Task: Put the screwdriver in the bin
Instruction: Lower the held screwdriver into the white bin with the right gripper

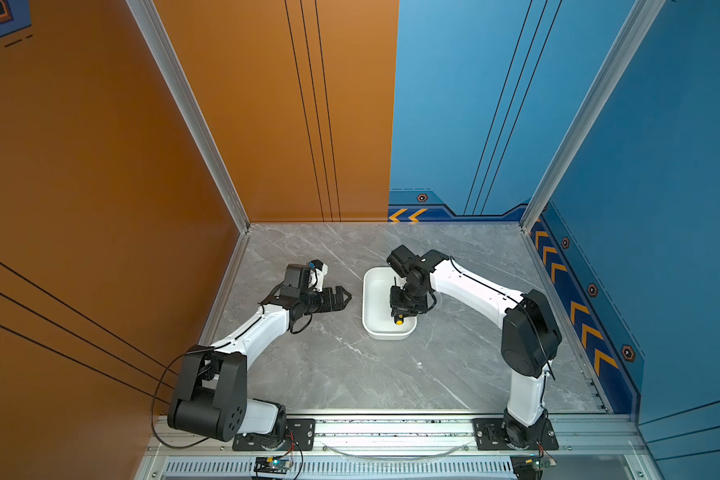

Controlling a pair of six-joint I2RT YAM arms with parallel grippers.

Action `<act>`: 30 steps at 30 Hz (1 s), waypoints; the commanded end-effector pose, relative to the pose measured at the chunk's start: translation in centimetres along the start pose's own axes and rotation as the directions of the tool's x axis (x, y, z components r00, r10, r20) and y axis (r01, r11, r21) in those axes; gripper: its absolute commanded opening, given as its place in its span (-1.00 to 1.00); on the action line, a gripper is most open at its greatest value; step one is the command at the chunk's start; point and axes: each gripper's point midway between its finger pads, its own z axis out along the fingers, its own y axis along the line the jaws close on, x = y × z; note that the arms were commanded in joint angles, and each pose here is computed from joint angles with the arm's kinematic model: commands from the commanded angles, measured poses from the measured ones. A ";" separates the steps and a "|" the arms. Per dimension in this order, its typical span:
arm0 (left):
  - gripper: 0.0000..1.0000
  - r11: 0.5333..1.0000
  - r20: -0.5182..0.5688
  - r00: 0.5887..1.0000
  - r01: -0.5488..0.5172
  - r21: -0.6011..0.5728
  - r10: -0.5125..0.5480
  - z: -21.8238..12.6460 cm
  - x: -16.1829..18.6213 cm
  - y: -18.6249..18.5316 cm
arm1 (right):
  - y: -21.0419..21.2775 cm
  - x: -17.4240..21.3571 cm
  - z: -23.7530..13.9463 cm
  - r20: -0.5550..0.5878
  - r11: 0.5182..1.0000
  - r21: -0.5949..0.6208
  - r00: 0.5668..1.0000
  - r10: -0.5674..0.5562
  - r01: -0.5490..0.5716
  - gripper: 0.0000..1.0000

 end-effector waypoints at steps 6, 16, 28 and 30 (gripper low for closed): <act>0.96 1.000 0.001 1.000 -0.014 0.003 0.014 0.1 0.5 -0.1 | 0.5 -0.2 2.1 0.018 0.997 0.072 1.000 -0.011 0.010 -1.00; 0.96 1.000 -0.007 1.000 -0.019 0.017 0.019 0.4 1.0 -0.1 | 0.4 -0.3 3.7 0.016 0.993 0.116 1.000 -0.006 0.004 -1.00; 0.96 0.999 -0.021 1.000 -0.017 0.037 0.018 0.8 1.3 -0.3 | -0.1 -0.5 6.0 -0.007 0.987 0.162 1.000 0.005 -0.004 -1.00; 0.96 0.999 -0.023 1.000 -0.016 0.045 0.017 0.8 1.3 -0.4 | -0.1 -0.6 6.3 -0.009 0.986 0.168 1.000 0.003 -0.001 -1.00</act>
